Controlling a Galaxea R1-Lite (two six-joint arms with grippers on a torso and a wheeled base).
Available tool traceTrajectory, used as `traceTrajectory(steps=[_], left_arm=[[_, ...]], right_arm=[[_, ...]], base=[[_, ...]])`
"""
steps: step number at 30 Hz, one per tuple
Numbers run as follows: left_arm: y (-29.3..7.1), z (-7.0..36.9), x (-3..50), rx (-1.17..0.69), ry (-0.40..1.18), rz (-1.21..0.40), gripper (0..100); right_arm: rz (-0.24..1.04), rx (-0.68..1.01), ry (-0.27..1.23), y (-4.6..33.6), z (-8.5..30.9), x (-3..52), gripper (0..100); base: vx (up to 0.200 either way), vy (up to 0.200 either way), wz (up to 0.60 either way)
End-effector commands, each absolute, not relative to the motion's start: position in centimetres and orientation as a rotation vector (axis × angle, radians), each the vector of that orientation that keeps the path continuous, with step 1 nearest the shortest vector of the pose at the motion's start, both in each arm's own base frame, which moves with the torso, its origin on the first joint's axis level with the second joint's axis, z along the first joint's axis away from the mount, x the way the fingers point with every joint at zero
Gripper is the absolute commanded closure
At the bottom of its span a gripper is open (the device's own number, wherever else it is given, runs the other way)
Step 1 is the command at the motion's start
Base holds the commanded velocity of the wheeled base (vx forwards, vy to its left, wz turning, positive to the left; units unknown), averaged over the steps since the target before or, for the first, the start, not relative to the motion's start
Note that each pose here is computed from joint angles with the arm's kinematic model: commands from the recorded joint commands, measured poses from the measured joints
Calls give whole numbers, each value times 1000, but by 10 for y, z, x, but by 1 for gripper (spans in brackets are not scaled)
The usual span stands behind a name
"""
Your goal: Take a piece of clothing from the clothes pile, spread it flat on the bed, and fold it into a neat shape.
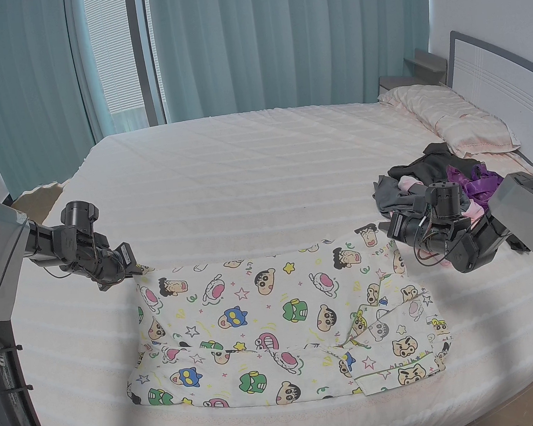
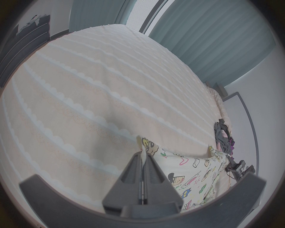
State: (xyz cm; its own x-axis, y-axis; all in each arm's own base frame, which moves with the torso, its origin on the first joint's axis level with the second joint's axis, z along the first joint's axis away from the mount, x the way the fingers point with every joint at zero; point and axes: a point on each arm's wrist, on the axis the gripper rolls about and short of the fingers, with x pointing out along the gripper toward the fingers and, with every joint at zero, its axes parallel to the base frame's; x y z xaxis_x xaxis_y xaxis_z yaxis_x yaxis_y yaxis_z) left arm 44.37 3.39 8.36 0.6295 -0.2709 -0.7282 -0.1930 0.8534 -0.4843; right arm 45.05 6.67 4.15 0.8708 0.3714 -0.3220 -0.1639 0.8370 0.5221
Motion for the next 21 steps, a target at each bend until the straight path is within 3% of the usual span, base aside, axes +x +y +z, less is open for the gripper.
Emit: traceTrajectory(steps=[1,14,21], left_arm=[[35,78,442,-560,917,-46,100],[29,70,440,-500,841,-92,100],[30,79,426,-502,832,-93,100]], right_arm=[[298,503,427,68,46,446,100],[307,505,398,67,64,440,100],[368,512,459,65,71,412,100]], base=[[0,0,0],[0,0,0],[0,0,0]])
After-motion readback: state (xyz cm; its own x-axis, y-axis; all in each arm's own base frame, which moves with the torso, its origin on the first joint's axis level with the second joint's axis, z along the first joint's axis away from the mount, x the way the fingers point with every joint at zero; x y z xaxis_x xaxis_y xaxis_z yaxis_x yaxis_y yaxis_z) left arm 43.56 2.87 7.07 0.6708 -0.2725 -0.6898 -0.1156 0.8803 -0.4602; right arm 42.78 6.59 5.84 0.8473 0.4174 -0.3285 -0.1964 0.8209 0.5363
